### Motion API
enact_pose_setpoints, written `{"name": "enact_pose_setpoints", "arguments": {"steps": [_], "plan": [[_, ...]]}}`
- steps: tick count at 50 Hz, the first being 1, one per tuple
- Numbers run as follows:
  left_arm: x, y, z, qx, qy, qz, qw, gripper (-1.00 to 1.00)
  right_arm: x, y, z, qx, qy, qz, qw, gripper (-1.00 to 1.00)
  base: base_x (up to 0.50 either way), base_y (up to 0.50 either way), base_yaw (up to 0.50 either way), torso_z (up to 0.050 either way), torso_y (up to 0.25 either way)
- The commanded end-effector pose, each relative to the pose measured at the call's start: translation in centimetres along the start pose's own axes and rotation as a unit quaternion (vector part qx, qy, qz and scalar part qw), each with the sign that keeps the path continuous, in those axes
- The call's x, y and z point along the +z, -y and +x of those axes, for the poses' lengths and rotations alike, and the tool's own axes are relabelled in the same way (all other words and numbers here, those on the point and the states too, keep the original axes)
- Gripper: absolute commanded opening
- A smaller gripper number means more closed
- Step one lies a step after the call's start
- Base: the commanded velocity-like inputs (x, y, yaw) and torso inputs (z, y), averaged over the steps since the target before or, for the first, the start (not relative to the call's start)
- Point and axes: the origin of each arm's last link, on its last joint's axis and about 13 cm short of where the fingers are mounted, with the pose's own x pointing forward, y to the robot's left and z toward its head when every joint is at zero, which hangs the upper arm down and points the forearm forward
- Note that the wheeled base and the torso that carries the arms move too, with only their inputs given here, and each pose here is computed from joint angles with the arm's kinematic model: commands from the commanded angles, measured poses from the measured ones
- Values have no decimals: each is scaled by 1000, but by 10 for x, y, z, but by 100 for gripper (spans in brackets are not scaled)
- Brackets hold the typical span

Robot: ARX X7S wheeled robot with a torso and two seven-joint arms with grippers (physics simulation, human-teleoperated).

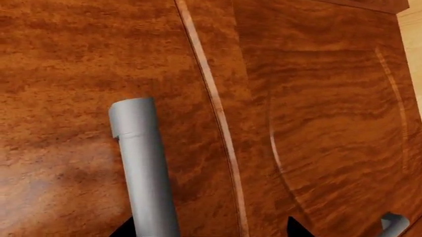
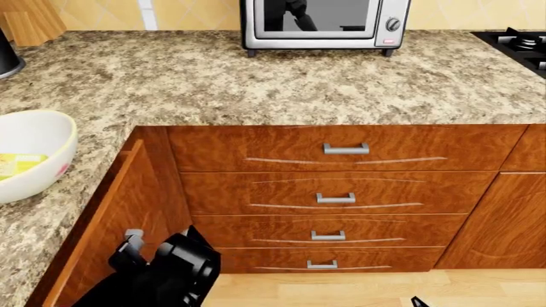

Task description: Place the bar in the bowl and close the drawer.

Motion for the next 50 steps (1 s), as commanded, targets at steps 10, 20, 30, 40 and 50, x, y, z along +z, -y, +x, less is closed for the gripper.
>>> {"name": "enact_pose_setpoints", "arguments": {"steps": [10,20,30,40,50], "plan": [[-13,-12,25,38,-37,0,999,100,-1,0,1,-3,-2,-4,1000,100,0,0,0,0,0],[-16,-19,33,40,-46,-13,998,100,-1,0,1,-2,-4,-5,1000,100,0,0,0,0,0],[-20,-25,40,37,-59,-22,997,100,-2,1,1,-1,-6,-9,1000,100,0,0,0,0,0],[-23,-31,46,57,-71,-28,995,100,-3,1,1,-2,-7,-8,1000,100,0,0,0,0,0],[-26,-35,51,79,-81,-30,993,100,-3,0,3,-2,-10,-9,1000,100,0,0,0,0,0]]}}
